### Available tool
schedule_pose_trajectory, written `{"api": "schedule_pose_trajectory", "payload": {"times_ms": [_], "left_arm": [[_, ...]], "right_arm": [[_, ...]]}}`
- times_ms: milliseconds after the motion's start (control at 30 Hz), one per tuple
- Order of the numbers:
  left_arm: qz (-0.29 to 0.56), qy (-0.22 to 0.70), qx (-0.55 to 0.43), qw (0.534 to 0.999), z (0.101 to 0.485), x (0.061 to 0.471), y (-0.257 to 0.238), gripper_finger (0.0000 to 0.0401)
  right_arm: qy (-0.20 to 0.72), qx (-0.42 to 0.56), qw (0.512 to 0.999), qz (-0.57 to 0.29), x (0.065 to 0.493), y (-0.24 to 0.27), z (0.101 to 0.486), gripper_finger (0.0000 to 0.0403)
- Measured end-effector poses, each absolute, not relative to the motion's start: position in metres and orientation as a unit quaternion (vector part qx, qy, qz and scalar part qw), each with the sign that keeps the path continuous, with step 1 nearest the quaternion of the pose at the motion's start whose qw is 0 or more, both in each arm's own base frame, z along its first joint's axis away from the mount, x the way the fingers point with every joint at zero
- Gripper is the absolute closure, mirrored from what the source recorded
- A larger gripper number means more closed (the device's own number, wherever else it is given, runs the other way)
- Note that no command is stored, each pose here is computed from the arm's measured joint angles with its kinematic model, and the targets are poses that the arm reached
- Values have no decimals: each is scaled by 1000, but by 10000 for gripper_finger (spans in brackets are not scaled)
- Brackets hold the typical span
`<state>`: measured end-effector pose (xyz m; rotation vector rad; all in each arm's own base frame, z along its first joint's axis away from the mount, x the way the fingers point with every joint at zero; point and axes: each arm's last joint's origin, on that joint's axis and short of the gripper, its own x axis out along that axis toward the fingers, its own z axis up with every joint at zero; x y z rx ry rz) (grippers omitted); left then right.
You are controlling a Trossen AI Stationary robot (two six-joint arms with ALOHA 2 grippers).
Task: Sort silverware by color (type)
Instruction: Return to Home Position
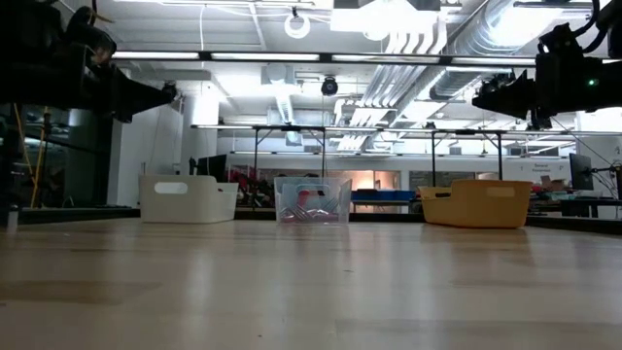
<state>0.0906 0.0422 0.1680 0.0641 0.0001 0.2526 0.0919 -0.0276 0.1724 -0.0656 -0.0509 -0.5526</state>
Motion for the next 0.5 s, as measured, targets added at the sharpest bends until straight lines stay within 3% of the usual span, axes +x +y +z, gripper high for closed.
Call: {"api": "schedule_pose_trajectory", "payload": {"times_ms": [500], "left_arm": [[127,5,-41,991,166,92,43,401]], "right_arm": [[-23,-38,961,-273,92,-28,172,403]]}}
